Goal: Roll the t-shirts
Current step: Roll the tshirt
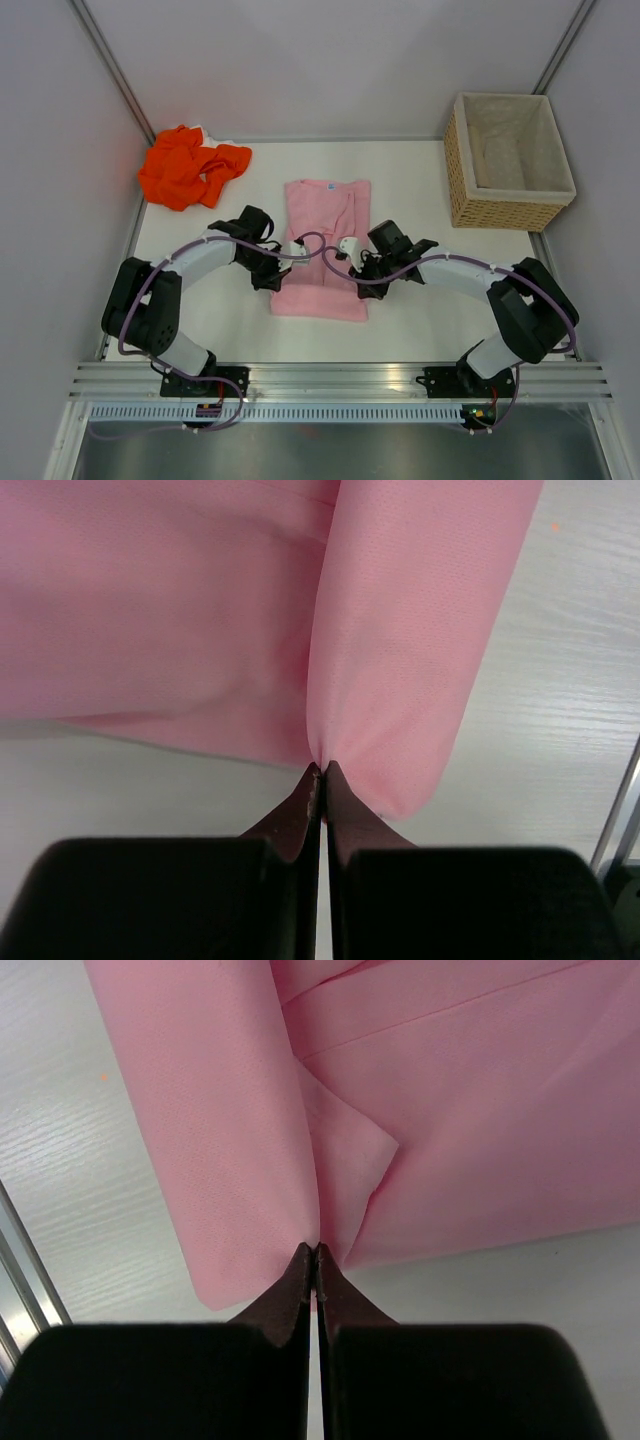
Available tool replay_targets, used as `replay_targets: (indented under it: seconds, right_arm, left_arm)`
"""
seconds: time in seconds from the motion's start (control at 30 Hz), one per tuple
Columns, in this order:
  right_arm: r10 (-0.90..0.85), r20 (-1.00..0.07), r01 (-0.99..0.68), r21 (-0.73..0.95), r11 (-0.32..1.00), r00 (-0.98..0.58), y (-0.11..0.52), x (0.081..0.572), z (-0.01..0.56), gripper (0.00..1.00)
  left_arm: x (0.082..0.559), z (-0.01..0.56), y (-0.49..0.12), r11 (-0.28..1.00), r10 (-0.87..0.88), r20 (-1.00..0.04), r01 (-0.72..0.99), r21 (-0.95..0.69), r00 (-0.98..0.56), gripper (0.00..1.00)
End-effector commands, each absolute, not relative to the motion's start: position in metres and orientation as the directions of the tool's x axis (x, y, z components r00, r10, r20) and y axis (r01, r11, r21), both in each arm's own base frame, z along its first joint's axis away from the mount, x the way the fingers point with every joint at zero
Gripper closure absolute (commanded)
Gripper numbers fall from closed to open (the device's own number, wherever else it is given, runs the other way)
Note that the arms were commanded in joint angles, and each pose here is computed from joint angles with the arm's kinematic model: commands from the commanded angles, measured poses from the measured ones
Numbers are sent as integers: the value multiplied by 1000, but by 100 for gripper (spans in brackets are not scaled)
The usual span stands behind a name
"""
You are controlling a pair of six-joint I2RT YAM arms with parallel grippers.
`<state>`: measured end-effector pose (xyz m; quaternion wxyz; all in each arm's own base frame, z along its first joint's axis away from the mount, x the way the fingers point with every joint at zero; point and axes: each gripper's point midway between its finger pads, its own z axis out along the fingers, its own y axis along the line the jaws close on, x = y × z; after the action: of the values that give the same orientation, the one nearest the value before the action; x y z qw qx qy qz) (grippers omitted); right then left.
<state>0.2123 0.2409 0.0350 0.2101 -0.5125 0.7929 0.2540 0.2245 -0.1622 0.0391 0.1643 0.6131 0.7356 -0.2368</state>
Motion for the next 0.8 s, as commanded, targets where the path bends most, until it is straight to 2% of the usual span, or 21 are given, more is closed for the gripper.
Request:
replay_targets:
  seconds: [0.0,0.07,0.3,0.47,0.53,0.6,0.63,0.67,0.77]
  right_arm:
    - [-700,-596,-913,165,374,-395,243,224,36,100]
    - [-697,-590,-906,167,389,-408,243,226,33,99]
    - [-638,-606,-836,87,542,-476,237,252,51,80]
    - [-476,-705,-754,127,644,-525,240,254,93,71]
    - [-371,-731,-730,248,637,-572,252,239,102,72]
    - [-292,-764,-733,322,599,-575,267,230,112,77]
    - [-277,-737,-710,367,601,-616,268,216,98,80]
    - [-242,-761,-714,375,592,-601,275,217,101,82]
    - [-228,-743,-700,415,581,-630,285,204,85,86]
  left_arm:
    - [245,30,-153,135,850,-508,990,-40,-137,97]
    - [247,24,-150,138,856,-502,990,-16,-127,97]
    - [249,25,-155,155,845,-518,988,-4,-135,93]
    - [245,25,-157,174,837,-525,985,-14,-155,91]
    - [244,25,-158,184,832,-529,983,-21,-167,91]
    - [243,26,-159,198,828,-531,980,-24,-180,88]
    - [243,26,-159,202,826,-533,979,-23,-182,88]
    - [246,27,-159,214,826,-531,977,-14,-188,87]
    - [250,28,-156,232,829,-526,973,9,-193,83]
